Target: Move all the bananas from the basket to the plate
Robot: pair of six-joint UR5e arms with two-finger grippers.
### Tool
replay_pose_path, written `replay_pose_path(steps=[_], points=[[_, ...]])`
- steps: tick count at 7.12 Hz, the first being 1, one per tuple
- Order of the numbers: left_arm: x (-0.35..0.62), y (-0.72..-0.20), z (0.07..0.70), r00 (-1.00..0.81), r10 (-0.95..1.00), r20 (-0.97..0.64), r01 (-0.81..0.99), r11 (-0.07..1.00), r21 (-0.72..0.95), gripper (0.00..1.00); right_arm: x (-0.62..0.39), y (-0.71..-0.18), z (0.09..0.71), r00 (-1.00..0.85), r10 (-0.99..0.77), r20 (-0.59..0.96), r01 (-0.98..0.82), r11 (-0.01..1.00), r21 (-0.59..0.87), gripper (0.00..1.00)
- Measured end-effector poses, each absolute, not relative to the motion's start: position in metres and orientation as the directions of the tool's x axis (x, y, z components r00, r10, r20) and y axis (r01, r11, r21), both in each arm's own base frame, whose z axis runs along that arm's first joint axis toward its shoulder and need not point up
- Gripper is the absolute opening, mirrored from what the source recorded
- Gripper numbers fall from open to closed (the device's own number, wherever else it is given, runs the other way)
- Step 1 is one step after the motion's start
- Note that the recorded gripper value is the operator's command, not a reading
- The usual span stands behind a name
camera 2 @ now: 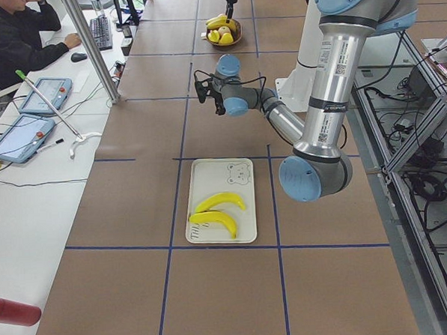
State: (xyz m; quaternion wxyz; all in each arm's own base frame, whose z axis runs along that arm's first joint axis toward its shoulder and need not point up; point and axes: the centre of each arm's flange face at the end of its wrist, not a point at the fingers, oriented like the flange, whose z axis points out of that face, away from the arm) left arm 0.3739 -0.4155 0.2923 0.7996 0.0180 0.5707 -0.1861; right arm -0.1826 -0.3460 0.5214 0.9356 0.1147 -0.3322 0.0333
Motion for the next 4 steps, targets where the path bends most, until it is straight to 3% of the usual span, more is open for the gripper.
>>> replay_pose_path(steps=[2,4], points=[[0.3748,-0.4158,0.2918,0.279,-0.277,-0.920,0.318,0.930,-0.184,0.99,-0.1848,-0.3471,0.5282,0.792,-0.008,0.611,-0.132,0.974,0.185,0.84],[0.3750,-0.4161,0.2923,0.280,-0.277,-0.919,0.319,0.930,-0.183,0.99,-0.1909,-0.3454,0.5315,0.795,-0.018,0.606,-0.117,0.976,0.182,0.69]])
